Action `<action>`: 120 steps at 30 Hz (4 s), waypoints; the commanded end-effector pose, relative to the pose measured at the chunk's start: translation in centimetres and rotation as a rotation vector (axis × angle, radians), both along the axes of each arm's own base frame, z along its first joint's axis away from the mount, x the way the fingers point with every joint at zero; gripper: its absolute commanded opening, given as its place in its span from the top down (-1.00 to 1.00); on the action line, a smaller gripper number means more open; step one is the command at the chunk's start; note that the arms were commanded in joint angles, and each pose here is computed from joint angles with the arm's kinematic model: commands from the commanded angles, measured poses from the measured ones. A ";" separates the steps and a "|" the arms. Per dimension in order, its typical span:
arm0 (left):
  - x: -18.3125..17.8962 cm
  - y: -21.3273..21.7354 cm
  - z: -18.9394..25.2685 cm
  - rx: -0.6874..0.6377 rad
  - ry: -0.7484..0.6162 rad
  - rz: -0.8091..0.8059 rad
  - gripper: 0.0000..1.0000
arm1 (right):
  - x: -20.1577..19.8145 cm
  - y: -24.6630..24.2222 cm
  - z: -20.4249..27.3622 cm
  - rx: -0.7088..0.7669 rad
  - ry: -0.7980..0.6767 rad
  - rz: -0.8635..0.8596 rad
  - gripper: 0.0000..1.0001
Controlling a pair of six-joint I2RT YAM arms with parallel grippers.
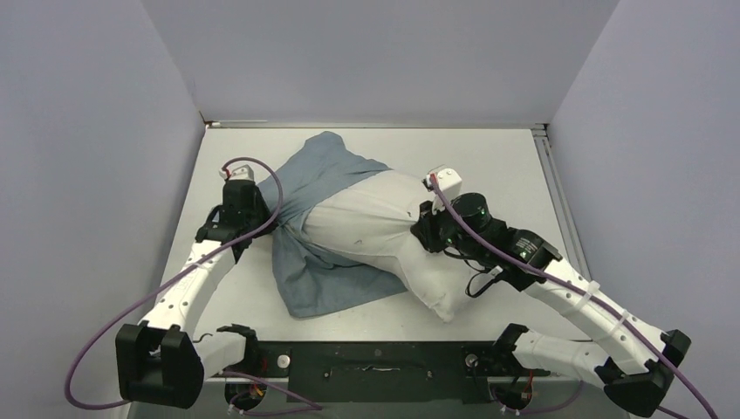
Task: Remove the pillowcase from the pillow
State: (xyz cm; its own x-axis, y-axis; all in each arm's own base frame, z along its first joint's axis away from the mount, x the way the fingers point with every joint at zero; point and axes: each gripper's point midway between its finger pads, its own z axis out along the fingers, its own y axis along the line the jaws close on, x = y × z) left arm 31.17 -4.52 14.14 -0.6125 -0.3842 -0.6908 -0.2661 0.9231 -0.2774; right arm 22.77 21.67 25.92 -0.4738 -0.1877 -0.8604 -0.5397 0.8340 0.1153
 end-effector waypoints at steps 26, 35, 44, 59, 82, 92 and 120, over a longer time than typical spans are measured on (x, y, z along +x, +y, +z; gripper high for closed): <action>-3.1 -0.2 9.6 0.116 -0.176 -0.184 -0.48 | 9.4 -1.0 3.3 0.316 0.266 0.070 -0.77; -2.8 -3.9 13.6 0.108 -0.250 -0.332 -0.56 | 14.9 -1.7 -6.1 0.464 0.466 -0.005 -0.79; 0.2 -7.6 15.0 0.102 -0.274 -0.436 -0.58 | 12.9 1.6 -10.9 0.551 0.583 0.162 -0.84; 6.2 -15.1 19.3 0.140 -0.291 -0.621 -0.60 | 10.4 6.8 0.1 0.337 0.248 0.382 0.89; 6.5 -18.4 13.8 0.187 -0.126 -0.607 1.00 | 5.0 6.8 6.4 0.159 -0.007 0.345 0.89; 9.5 -8.0 15.4 0.263 -0.144 -0.332 1.00 | 3.5 1.0 7.5 0.125 -0.071 0.148 0.89; 5.8 -4.5 15.1 0.016 -0.186 -0.282 -0.25 | 9.6 -8.8 -1.8 -0.010 0.079 -0.365 0.89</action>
State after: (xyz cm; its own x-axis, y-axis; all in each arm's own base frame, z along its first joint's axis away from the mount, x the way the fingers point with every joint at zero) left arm 39.44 -6.49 25.09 -0.6414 -0.1897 -0.7434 -0.0432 0.9763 -0.2119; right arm 30.03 14.22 22.72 -0.6175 -0.0390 -0.7856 -0.2881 0.9406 0.1797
